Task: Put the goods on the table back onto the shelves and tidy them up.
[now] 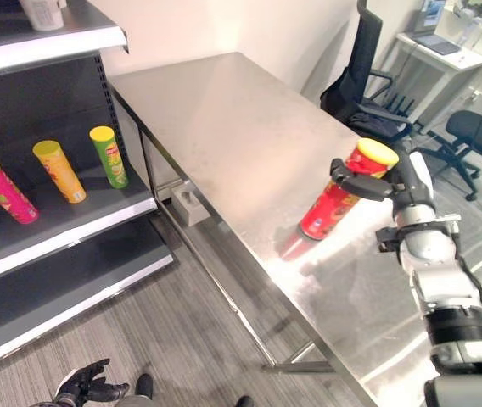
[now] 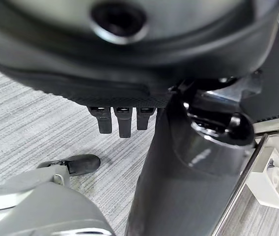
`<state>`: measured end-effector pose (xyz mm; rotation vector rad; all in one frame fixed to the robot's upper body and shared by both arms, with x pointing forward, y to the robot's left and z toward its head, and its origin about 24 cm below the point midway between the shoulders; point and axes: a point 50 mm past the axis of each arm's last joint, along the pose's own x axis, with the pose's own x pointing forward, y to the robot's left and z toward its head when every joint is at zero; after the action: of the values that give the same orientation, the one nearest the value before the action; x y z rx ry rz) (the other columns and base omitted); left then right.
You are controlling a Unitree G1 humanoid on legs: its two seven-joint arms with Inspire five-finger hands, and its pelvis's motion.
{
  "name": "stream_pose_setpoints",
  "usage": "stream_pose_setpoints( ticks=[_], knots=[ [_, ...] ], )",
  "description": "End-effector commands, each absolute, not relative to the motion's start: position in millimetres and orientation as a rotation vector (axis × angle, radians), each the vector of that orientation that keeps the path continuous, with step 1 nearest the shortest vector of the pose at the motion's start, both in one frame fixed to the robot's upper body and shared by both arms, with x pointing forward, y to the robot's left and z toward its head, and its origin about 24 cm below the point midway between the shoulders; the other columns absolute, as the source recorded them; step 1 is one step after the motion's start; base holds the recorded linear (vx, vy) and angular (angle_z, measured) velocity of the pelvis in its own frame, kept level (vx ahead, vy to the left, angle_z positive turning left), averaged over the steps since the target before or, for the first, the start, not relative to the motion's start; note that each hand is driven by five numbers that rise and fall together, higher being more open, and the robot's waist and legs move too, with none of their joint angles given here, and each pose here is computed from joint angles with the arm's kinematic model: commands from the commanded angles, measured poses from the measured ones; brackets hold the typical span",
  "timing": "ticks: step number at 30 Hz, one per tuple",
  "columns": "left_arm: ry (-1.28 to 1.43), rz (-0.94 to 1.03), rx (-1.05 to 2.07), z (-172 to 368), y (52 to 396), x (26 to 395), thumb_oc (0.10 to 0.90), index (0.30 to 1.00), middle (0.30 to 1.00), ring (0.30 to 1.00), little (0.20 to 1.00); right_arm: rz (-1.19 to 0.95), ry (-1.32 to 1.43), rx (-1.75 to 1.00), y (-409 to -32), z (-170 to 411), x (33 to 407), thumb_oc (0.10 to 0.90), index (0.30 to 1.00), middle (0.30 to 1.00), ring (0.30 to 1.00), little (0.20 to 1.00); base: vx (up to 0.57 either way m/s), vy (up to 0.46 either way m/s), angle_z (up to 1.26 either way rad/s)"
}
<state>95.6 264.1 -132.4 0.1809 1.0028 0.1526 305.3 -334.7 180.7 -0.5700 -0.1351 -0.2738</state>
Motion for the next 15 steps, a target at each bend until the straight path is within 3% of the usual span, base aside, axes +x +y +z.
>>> stream_pose_setpoints(
  ticks=[1,11,15],
  knots=[
    [0.972,0.180,0.242,-124.5,279.9,103.2,0.800,0.900,0.900,0.900,0.900,-0.354,-0.537,-0.593,-323.4,268.0,295.1,0.400,0.300,0.300,0.300,0.300,-0.03,-0.133,0.02],
    [1.002,0.199,0.199,-130.7,274.9,90.2,0.800,0.900,0.900,0.900,0.900,-0.271,-0.975,-0.563,-273.6,322.5,259.9,0.400,0.300,0.300,0.300,0.300,-0.13,-0.190,0.38],
    [0.992,0.220,0.163,-132.2,269.7,92.9,0.800,0.900,0.900,0.900,0.900,-0.267,-0.994,-0.642,-268.6,332.2,256.8,0.400,0.300,0.300,0.300,0.300,-0.17,0.016,1.16]
  ],
)
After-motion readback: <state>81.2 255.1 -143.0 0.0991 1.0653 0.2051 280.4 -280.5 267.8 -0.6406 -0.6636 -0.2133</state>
